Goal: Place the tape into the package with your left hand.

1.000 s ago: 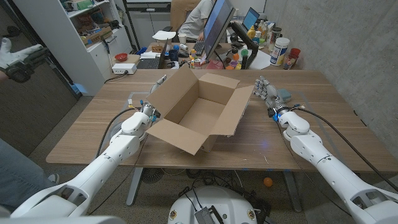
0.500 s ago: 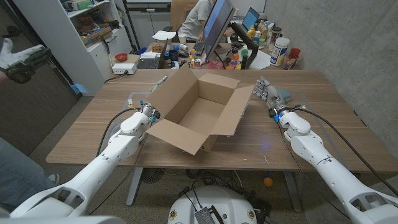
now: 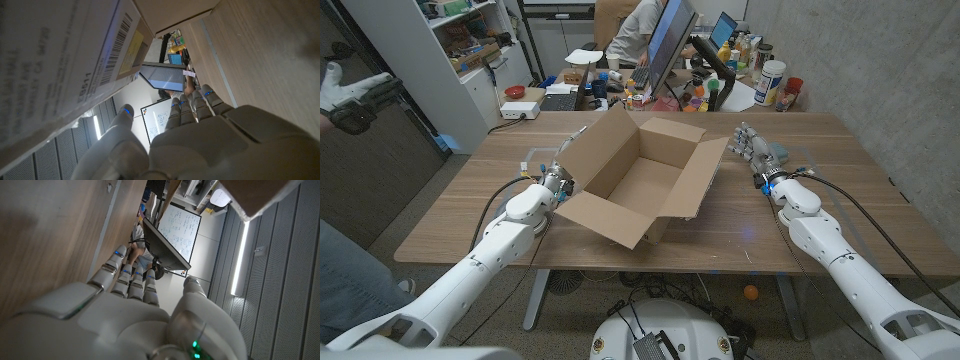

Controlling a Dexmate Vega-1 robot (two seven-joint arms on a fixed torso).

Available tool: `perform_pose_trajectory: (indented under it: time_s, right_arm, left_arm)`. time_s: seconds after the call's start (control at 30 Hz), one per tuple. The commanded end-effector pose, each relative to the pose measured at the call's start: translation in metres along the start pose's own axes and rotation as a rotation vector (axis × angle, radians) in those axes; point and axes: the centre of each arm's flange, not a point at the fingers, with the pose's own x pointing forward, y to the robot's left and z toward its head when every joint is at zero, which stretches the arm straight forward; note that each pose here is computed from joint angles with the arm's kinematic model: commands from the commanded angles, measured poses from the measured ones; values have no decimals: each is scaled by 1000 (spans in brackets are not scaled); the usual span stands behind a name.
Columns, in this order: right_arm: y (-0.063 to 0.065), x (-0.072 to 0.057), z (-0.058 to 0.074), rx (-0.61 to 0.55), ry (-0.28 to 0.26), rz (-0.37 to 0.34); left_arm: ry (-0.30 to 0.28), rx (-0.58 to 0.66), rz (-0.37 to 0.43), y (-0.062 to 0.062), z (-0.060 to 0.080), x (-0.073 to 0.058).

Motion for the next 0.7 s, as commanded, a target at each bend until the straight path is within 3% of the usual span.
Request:
perform_pose_trajectory:
  time_s: [0.03, 0.27, 0.7]
  right_arm:
    - [0, -2, -2, -43, 19, 3]
    - [0, -3, 0, -54, 15, -2]
    - [3, -4, 3, -63, 12, -5]
  left_arm:
    - [-2, 68, 26, 17, 20, -26]
    - [-6, 101, 37, 26, 33, -42]
    - [-47, 288, 10, 37, 88, -78]
